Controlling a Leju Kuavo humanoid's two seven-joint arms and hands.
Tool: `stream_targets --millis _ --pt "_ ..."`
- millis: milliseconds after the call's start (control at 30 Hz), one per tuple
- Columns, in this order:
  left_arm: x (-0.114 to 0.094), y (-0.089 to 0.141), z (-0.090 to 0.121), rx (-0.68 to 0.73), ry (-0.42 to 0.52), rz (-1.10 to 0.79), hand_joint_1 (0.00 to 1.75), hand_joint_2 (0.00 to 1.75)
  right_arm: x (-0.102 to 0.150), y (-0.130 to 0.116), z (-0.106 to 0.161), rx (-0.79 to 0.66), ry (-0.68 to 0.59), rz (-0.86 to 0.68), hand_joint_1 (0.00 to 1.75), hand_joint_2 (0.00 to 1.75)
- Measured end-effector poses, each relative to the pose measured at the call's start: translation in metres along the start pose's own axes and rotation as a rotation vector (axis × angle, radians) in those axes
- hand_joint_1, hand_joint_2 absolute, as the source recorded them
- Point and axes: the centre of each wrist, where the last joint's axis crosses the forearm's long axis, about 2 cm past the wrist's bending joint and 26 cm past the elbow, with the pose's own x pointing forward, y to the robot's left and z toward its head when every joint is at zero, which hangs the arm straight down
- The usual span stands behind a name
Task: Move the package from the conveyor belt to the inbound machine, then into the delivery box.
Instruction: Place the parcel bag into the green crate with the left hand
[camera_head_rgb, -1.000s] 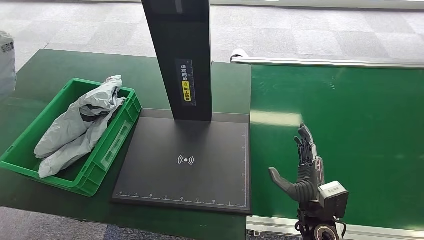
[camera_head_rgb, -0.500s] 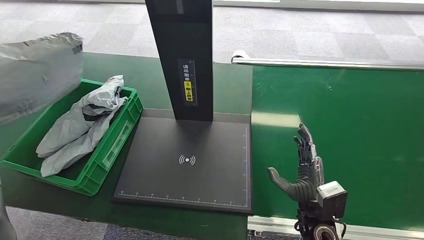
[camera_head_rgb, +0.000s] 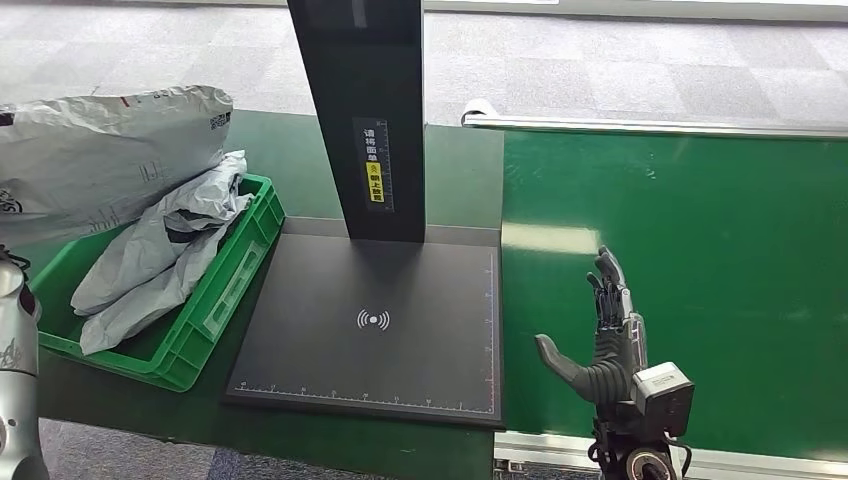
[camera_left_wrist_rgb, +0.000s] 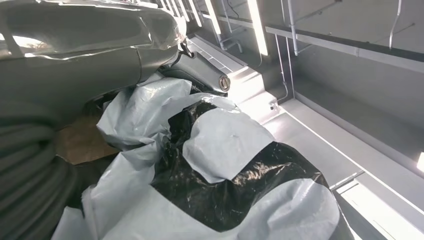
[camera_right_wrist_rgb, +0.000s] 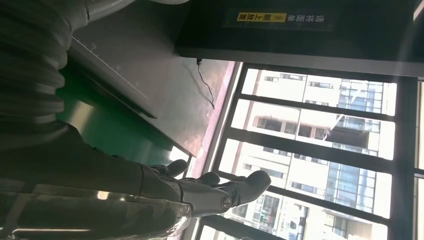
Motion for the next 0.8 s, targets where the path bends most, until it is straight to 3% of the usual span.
stream_targets --millis 233,367,500,633,700,800 --pt "0.002 -0.003 0.001 -0.034 0.002 0.015 1.75 1.75 0.0 0.0 0.0 0.0 0.0 0.001 0.0 1.75" --pt "0.014 -0.026 0.022 -0.293 0.034 0.062 1.75 1.75 0.0 0.0 0.0 -0.003 0.001 0.007 0.0 1.75" --pt "0.032 -0.055 0.079 -0.534 0.02 0.097 0.0 1.75 0.0 0.0 0.002 0.008 0.004 0.015 0.0 1.75" --pt "0.058 -0.076 0.133 -0.741 0.029 0.144 0.0 1.75 0.0 0.0 0.001 0.016 0.001 0.018 0.0 1.75" --pt "0.069 -0.082 0.145 -0.816 0.047 0.145 0.0 1.75 0.0 -0.001 0.0 0.013 0.005 0.02 0.0 1.75" --pt "0.075 -0.085 0.146 -0.899 0.103 0.068 0.0 1.75 0.001 -0.002 0.0 0.008 0.017 0.024 0.0 1.75"
